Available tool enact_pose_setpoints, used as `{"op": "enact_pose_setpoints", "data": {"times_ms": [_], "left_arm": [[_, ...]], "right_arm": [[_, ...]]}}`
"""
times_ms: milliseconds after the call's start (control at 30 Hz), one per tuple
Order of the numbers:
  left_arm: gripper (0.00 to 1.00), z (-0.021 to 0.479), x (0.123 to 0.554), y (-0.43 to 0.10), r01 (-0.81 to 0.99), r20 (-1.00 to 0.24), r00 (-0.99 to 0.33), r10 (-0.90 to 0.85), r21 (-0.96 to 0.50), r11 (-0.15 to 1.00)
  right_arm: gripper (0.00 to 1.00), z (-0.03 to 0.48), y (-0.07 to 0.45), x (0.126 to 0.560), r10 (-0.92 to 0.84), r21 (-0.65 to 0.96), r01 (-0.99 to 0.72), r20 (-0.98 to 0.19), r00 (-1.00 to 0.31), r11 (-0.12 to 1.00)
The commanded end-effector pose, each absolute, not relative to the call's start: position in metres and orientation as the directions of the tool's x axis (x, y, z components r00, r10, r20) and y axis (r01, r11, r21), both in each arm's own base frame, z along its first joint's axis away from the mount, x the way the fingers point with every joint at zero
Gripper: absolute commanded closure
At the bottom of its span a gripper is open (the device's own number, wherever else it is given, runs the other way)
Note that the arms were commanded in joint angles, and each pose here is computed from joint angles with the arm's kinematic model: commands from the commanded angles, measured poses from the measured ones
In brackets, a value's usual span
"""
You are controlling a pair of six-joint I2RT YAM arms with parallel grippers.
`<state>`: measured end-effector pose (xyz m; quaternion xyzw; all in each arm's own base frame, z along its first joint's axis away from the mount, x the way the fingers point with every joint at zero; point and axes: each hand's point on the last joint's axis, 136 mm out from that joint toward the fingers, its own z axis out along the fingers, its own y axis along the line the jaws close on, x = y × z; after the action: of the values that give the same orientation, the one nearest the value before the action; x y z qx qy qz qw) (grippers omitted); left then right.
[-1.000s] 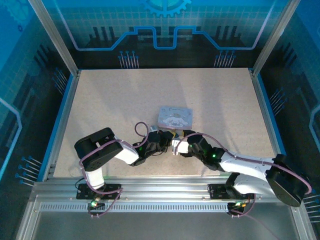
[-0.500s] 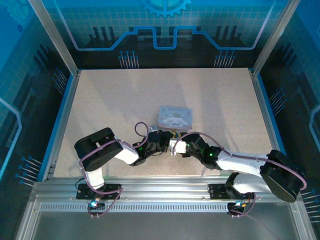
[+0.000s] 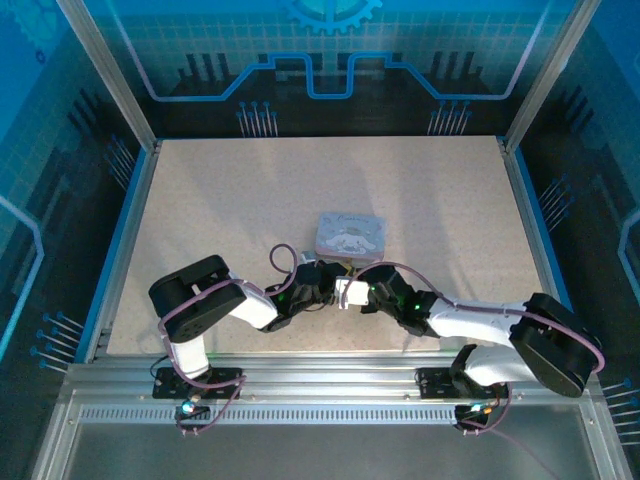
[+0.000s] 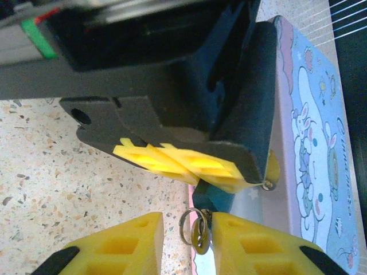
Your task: Unlock the padlock with the key
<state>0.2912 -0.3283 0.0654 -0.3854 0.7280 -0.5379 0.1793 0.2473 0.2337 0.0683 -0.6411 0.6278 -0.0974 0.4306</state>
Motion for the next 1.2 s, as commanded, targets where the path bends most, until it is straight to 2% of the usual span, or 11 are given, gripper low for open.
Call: {"op": "enact_pose_setpoints", "data": {"times_ms": [0,300,467,733,967,1167], "left_arm": [[0.96,0.08,0.296,-0.332,-0.331,0.161,-0.649,-0.743,-0.94,0.085],[0.96,0.081,0.296,-0.333,-0.331,0.163,-0.65,-0.742,-0.94,0.084],[0.96,0.082,0.296,-0.332,-0.33,0.163,-0.648,-0.744,-0.94,0.081],[0.96,0.083,0.296,-0.329,-0.327,0.153,-0.647,-0.747,-0.941,0.09],[0.96,0.082,0.296,-0.329,-0.328,0.153,-0.647,-0.747,-0.94,0.092],[0.96,0.082,0.296,-0.329,-0.327,0.151,-0.647,-0.747,-0.94,0.093]], "right_arm": [[0.75,0.085,0.245,0.256,-0.874,-0.706,-0.684,-0.436,0.214,0.184],[0.87,0.087,0.239,0.267,-0.888,-0.735,-0.638,-0.427,0.171,0.231],[1.0,0.101,0.24,0.273,-0.869,-0.727,-0.615,-0.477,0.132,0.306],[1.0,0.109,0.245,0.27,-0.789,-0.607,-0.653,-0.614,0.024,0.452],[1.0,0.115,0.258,0.264,-0.747,-0.518,-0.696,-0.663,-0.038,0.496],[1.0,0.118,0.265,0.262,-0.647,-0.381,-0.712,-0.75,-0.135,0.59]]}}
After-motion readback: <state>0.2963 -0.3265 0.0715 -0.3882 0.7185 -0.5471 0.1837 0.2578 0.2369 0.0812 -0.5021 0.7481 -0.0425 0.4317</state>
